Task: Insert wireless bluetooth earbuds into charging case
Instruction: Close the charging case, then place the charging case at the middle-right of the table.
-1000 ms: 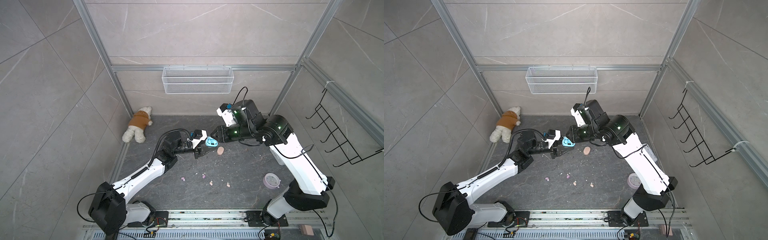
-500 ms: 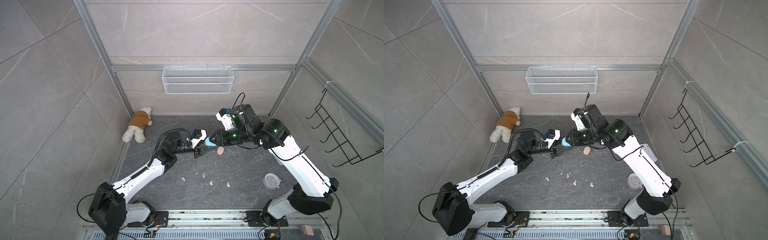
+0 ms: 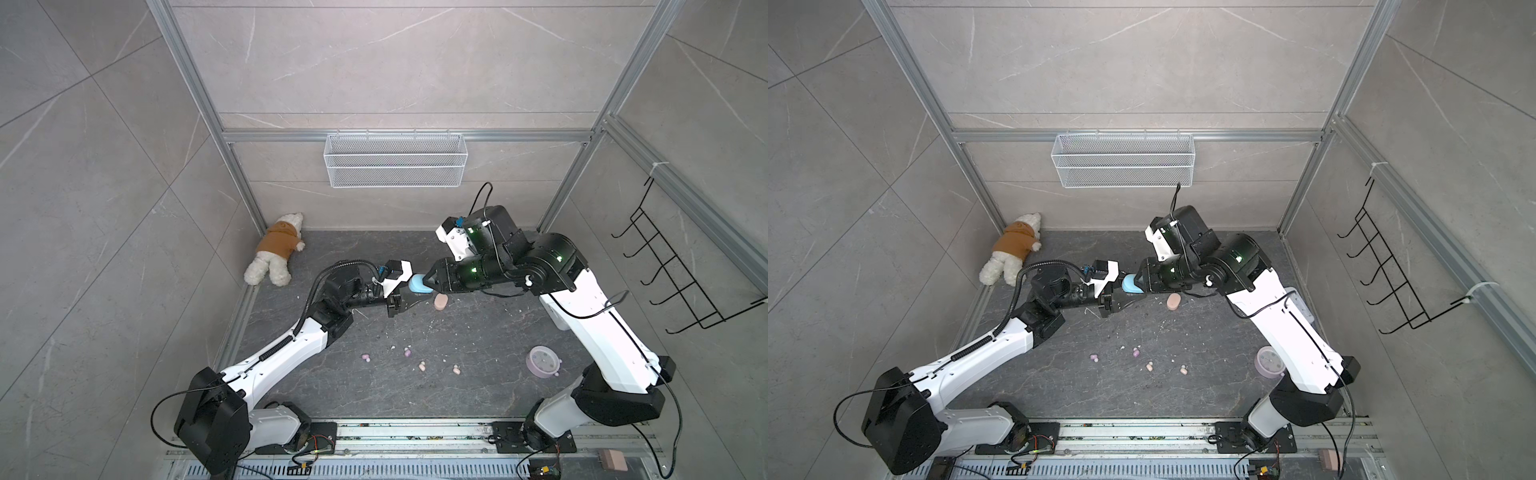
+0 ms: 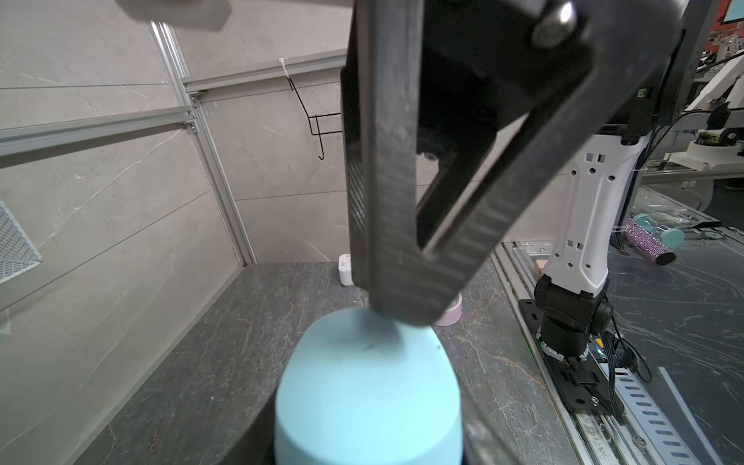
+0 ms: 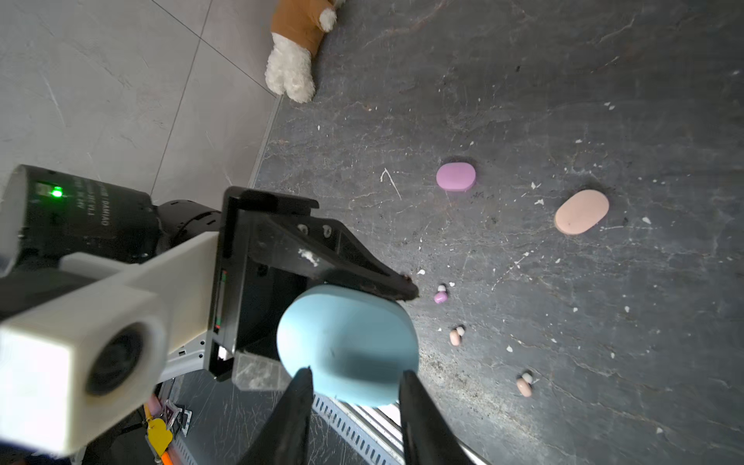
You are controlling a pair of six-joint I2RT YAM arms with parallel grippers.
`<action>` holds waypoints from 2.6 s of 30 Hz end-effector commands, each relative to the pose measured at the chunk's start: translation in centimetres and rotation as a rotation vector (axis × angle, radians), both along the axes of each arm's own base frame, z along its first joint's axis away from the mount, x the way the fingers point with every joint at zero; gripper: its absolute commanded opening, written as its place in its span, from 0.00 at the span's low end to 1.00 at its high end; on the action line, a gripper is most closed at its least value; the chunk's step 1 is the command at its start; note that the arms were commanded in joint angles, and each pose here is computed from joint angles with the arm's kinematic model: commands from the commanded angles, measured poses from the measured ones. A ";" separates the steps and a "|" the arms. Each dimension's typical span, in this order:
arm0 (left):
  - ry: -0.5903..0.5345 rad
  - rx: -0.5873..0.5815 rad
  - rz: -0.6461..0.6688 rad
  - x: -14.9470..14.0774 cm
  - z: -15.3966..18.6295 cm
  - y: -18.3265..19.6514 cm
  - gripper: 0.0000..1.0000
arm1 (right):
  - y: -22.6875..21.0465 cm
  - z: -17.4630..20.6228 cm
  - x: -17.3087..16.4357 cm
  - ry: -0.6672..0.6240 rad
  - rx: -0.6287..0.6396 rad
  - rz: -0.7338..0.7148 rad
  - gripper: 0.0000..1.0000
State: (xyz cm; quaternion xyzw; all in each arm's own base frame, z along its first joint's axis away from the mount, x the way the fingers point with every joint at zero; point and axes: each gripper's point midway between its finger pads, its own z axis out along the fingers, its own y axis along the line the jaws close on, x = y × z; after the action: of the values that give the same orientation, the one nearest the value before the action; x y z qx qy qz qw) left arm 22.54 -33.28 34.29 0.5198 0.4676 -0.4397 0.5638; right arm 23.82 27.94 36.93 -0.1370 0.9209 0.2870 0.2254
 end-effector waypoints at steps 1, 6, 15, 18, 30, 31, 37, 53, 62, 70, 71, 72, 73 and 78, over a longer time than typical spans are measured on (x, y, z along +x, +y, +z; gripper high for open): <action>-0.083 -0.043 -0.021 -1.1 2.5 0.4 0.16 | 0.6 -2.3 -0.6 0.074 -0.038 0.029 0.37; -0.081 -0.040 -0.019 -1.1 2.4 0.4 0.16 | 0.3 -2.5 -0.5 0.062 -0.059 0.023 0.38; -0.068 -0.009 -0.024 -1.0 1.3 0.2 0.16 | 1.2 -0.5 -0.6 0.042 0.032 0.040 0.65; -0.072 -0.007 -0.025 -1.1 1.3 0.2 0.16 | 1.9 -0.9 -0.9 0.075 0.049 0.060 0.71; -0.087 -0.013 -0.033 -1.6 1.6 0.1 0.16 | 2.4 -1.8 0.8 0.077 0.076 -0.006 0.76; -0.088 -0.014 -0.033 -1.6 1.6 0.1 0.16 | 2.5 -1.8 0.9 0.072 0.078 -0.012 0.76; -0.090 -0.014 -0.034 -1.7 1.7 0.0 0.16 | 2.8 -2.0 1.2 0.074 0.099 -0.019 0.73; -0.075 0.003 -0.020 -1.2 0.9 -0.2 0.18 | 2.3 -2.1 1.0 0.054 0.081 -0.018 0.46; -0.010 0.051 0.010 -0.6 -0.7 -0.1 0.56 | -1.2 -2.7 2.4 -0.013 -0.011 -0.099 0.45; 0.048 0.090 0.142 0.0 -3.2 1.7 0.80 | -5.6 -6.2 4.0 0.003 -0.072 -0.194 0.46; 0.059 0.093 0.159 0.0 -3.4 2.0 0.81 | -6.3 -7.3 4.3 0.017 -0.090 -0.209 0.46; 0.072 0.097 0.181 0.2 -3.8 2.4 0.82 | -7.3 -8.6 4.8 0.031 -0.108 -0.231 0.46; 0.086 0.102 0.202 0.3 -4.2 2.7 0.83 | -8.3 -10.0 5.3 0.042 -0.128 -0.256 0.46; 0.131 0.119 0.282 0.8 -5.6 3.9 0.84 | -13.8 -17.0 7.6 0.105 -0.228 -0.401 0.47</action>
State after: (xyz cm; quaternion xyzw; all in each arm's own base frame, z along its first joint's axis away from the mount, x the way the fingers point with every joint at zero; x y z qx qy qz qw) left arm 22.63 -30.33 28.18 0.4780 0.5802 -0.3763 0.5415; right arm 29.73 16.33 21.98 0.0264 0.9665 0.1672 0.1930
